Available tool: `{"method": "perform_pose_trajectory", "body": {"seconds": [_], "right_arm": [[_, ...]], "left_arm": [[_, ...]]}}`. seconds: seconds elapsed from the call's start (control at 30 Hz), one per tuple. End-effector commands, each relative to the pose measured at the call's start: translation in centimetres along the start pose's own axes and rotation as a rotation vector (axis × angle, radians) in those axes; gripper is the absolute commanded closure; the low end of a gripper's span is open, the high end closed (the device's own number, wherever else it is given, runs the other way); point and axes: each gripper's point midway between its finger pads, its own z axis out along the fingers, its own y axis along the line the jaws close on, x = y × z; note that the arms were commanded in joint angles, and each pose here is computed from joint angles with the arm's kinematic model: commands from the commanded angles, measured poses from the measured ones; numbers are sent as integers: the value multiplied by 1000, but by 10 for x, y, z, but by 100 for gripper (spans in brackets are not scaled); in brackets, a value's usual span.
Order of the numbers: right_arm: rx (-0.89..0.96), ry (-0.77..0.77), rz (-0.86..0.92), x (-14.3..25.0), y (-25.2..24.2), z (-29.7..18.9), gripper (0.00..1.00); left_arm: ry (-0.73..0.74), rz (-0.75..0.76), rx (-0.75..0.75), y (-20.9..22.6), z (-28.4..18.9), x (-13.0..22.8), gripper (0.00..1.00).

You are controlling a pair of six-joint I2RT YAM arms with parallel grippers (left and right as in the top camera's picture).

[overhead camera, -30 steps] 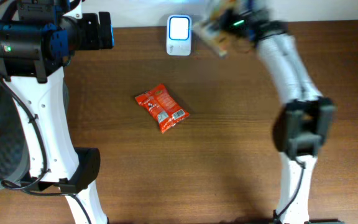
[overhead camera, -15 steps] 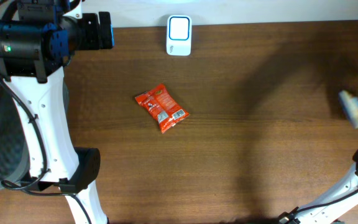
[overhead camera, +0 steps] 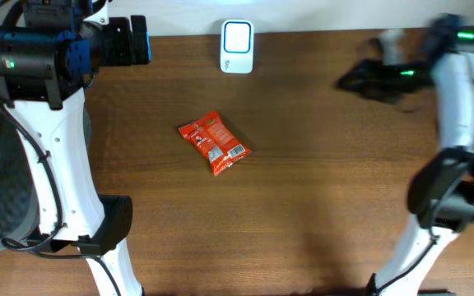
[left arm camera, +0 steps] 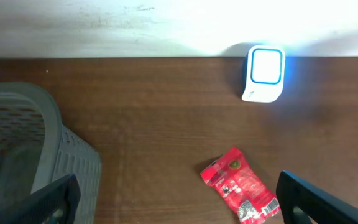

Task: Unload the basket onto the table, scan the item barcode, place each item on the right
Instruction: 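Grasp red snack bag with right gripper and lift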

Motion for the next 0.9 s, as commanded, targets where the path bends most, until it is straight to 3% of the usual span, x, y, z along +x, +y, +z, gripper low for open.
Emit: {"method": "perform_pose_trajectory", "body": {"seconds": [0.0, 0.03, 0.23, 0.33, 0.47, 0.5, 0.53, 0.57, 0.7, 0.73, 0.8, 0.87], "right_arm": [[68, 227, -281, 30, 26, 80, 1], [34, 293, -353, 43, 49, 120, 1], [-22, 342, -419, 62, 87, 226, 1], [-39, 339, -474, 67, 97, 256, 0], [-17, 266, -371, 50, 86, 280, 2], [-11, 255, -326, 48, 84, 285, 9], [-5, 251, -274, 48, 82, 289, 24], [1, 260, -234, 51, 78, 293, 30], [83, 312, -193, 64, 57, 295, 39], [89, 324, -184, 67, 56, 294, 50], [99, 349, -139, 73, 54, 290, 80], [106, 347, -115, 70, 51, 285, 96]], "left_arm": [[-16, -4, -4, 2, -6, -2, 1], [-16, -4, -4, 2, -6, -2, 1], [-16, -4, -4, 2, -6, -2, 1], [-16, -4, -4, 2, -6, -2, 1], [-16, -4, -4, 2, -6, -2, 1], [-16, -4, -4, 2, -6, -2, 1], [-16, -4, -4, 2, -6, -2, 1], [-16, -4, -4, 2, -6, -2, 1], [-16, -4, -4, 2, -6, -2, 1], [-16, -4, -4, 2, -6, -2, 1], [-16, -4, -4, 2, -6, -2, 1], [-16, -4, -4, 2, -6, -2, 1]]}}
